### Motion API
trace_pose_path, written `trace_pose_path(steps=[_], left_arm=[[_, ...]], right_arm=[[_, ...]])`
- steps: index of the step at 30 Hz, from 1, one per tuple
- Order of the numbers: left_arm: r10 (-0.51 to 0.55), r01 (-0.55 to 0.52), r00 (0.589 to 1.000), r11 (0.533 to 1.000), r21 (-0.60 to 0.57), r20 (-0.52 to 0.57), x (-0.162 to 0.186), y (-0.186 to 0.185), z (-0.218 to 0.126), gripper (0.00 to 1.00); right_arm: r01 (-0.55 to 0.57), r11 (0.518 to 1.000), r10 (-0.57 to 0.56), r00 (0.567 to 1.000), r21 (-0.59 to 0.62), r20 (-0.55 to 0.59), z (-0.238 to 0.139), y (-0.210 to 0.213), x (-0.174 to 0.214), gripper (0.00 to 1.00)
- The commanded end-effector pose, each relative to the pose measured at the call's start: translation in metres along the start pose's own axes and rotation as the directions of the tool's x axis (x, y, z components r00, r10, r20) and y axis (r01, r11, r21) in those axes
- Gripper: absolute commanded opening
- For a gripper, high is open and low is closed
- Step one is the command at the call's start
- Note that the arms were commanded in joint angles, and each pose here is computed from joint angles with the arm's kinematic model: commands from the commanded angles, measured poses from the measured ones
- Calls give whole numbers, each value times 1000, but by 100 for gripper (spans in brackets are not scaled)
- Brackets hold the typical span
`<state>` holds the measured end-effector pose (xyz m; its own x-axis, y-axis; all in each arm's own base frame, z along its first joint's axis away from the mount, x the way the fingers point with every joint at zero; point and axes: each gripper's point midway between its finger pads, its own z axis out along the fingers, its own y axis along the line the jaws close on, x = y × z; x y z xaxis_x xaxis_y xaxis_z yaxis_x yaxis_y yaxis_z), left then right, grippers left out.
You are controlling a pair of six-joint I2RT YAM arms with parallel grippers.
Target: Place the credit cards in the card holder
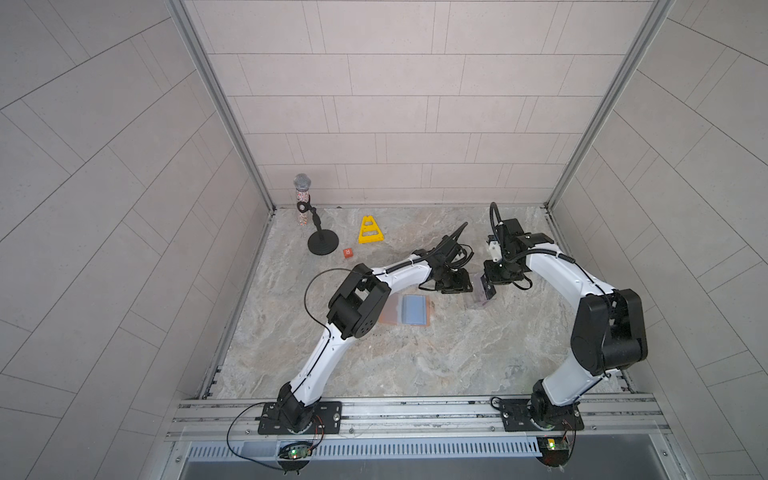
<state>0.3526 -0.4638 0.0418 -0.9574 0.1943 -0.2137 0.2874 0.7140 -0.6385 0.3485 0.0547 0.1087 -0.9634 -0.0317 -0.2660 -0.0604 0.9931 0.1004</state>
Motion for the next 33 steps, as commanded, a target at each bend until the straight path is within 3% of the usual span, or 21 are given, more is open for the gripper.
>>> trace_pose_path(steps=[1, 9, 16, 20, 26, 33], left_arm=[[-22, 21, 999, 1000, -16, -46, 14, 1, -12, 50], [36, -42, 999, 985, 168, 38, -12, -65, -54, 61], [96, -122, 984, 978, 167, 152, -25, -80, -113, 64], [96, -114, 969, 991, 65, 227, -21, -45, -156, 64], [-3, 18, 956, 999, -47, 292, 6, 41, -204, 62], [-99, 139, 950, 983, -119, 295, 45, 118, -219, 56]], right_arm=[[-32, 999, 32, 998, -6, 53, -22, -7, -1, 0], [-108, 987, 129, 975, -122, 179, -57, -3, -12, 0], [-67, 967, 139, 948, -246, 287, -88, 16, -20, 0], [-42, 934, 165, 932, -356, 323, -92, 41, -22, 0], [-8, 885, 172, 935, -466, 311, -82, 96, -21, 0], [13, 831, 169, 947, -557, 274, -51, 180, -10, 0]])
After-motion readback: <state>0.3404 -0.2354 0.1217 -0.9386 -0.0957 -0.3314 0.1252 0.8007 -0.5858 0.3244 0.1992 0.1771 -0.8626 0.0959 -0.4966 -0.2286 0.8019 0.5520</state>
